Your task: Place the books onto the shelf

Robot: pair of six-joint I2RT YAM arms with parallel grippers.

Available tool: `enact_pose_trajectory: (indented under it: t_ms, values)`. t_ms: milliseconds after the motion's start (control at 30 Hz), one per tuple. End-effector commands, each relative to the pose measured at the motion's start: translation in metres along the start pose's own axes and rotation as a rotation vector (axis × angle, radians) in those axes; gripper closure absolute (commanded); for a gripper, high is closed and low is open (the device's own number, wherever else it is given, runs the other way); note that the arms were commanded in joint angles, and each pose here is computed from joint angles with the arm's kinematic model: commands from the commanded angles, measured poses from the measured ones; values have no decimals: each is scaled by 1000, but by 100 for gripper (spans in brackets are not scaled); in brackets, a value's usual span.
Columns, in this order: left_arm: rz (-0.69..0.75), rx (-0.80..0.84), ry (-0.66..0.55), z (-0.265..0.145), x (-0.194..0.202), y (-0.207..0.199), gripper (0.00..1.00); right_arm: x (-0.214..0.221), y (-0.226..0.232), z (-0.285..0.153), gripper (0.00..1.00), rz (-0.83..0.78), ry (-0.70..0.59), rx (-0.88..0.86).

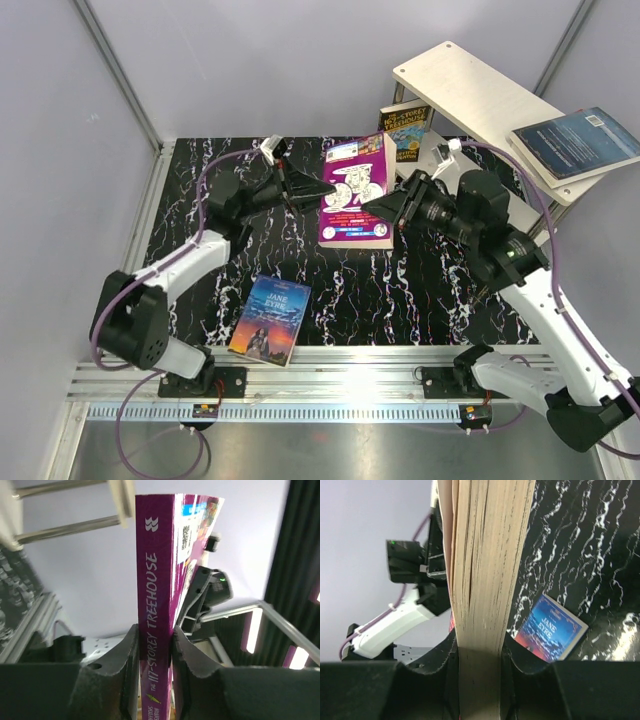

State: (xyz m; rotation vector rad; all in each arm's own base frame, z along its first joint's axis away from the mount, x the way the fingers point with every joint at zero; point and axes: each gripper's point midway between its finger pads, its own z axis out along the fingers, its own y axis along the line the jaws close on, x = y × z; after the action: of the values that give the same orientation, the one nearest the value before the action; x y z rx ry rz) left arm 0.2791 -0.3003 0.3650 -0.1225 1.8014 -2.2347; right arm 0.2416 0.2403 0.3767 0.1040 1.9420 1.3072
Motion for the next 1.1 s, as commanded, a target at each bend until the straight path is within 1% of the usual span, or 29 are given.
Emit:
enact_pose_trajectory:
  t_ms: [0,33,67,100,133,167,200,233,267,300,333,367,400,433,467,500,533,567,600,667,700,767,800,833,867,933,967,1000,1067]
  values:
    - [237,-216,93,-12,18,10,70,-42,14,-33,100,-119,-168,83]
    - [281,-265,63,-13,12,12,63,-40,10,-39,100,-124,-153,122]
    - [308,-304,55,-16,10,13,52,-50,23,-49,100,-152,-183,116]
    - [351,-322,42,-17,8,6,38,-55,26,-55,100,-162,-203,136]
    - [369,-390,27,-23,5,17,17,-62,19,-62,100,-167,-231,198]
    - [384,-411,18,-25,3,19,5,-76,34,-76,100,-198,-286,196]
    - [378,-444,11,-29,3,22,1,-86,34,-84,100,-210,-326,231]
    - [404,-464,-4,-30,-1,24,1,-97,26,-93,100,-219,-375,307]
    - [408,-477,-9,-31,-2,25,1,-104,27,-99,100,-245,-397,332]
    - [410,-499,-13,-34,-2,29,1,-117,23,-106,100,-299,-423,411]
    - [414,-509,-20,-36,-3,29,1,-123,17,-107,100,-317,-427,464]
    - [418,-515,-23,-37,-3,29,1,-138,17,-104,100,-366,-432,514]
    - [423,-526,-24,-39,-2,31,1,-140,2,-106,100,-380,-401,598]
    - [430,-537,-36,-42,-2,32,1,-148,-2,-107,100,-385,-397,638]
    - [432,-547,-38,-44,-3,33,1,-164,-1,-106,100,-385,-411,656]
    - [435,-554,-33,-47,0,34,1,-188,-16,-126,100,-346,-478,724]
    - [438,-553,-38,-50,1,33,1,-198,-10,-132,100,-329,-499,689]
    - [440,-553,-41,-52,1,32,1,-212,-14,-142,100,-303,-544,701]
    - [444,-554,-43,-55,2,32,1,-230,-23,-163,100,-270,-609,726]
    - [448,-561,-50,-60,5,32,1,-251,-29,-180,100,-226,-678,750]
    - [452,-564,-49,-62,5,33,1,-259,-39,-192,100,-195,-695,771]
    - [460,-564,-51,-64,7,31,1,-271,-49,-194,100,-136,-711,759]
    - [457,-567,-51,-66,8,34,1,-273,-50,-192,100,-116,-699,716]
    - [459,-565,-51,-66,9,33,1,-286,-51,-205,100,-108,-757,709]
    - [459,-566,-51,-67,9,34,1,-291,-60,-211,100,-54,-785,706]
    - [458,-562,-44,-67,11,35,1,-299,-64,-219,100,-10,-808,660]
    - [457,-562,-43,-67,12,36,1,-304,-83,-239,100,77,-854,681]
    - [458,-564,-45,-68,12,36,1,-305,-83,-237,100,96,-834,628]
    - [459,-561,-45,-69,12,38,1,-306,-99,-246,100,153,-843,642]
